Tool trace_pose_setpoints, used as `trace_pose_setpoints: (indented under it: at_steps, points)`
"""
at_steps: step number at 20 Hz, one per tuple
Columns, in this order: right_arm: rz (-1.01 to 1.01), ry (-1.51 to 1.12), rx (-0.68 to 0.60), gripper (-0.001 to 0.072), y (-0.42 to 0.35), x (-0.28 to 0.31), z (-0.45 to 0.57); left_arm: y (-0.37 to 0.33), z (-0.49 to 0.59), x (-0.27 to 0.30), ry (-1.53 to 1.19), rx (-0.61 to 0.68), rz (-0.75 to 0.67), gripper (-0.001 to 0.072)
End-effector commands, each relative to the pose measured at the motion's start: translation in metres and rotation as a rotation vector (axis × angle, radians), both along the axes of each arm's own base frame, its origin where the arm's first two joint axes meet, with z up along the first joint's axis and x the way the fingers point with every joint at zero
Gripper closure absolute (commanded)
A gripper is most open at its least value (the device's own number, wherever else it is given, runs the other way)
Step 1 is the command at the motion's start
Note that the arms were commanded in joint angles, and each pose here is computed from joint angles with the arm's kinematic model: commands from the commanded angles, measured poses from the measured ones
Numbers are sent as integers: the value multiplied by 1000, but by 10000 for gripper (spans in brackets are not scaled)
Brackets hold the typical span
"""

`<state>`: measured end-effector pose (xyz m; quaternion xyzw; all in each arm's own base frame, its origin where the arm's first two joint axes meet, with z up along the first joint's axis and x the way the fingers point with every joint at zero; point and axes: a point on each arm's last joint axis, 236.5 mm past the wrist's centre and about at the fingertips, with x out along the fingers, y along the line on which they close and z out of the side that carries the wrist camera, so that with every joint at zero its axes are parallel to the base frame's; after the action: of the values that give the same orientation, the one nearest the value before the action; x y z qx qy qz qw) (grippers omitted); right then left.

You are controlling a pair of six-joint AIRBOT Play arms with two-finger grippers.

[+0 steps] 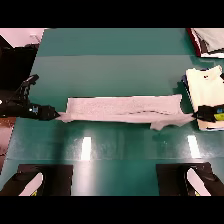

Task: Fold the shirts.

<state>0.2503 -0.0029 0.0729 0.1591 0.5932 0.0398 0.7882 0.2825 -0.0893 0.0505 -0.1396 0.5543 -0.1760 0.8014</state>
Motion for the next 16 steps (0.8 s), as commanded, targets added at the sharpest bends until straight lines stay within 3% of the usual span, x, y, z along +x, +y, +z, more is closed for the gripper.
trace_pose_setpoints:
  at_steps: [1,9,14,15,16]
  points:
    - [-10,-37,50,700,-2,43,-2,10,-6,42,-86,5,86,686]
    - [-41,79,93,698,-21,98,-57,11,-55,101,-105,-46,164,685]
    - [-108,-21,218,681,-14,161,-60,17,-55,133,-128,-47,199,683]
    - [-127,-47,242,476,-13,172,-59,17,-51,139,-137,-50,206,539]
    - [-138,-65,259,217,-12,182,-57,19,-45,146,-151,-55,219,214]
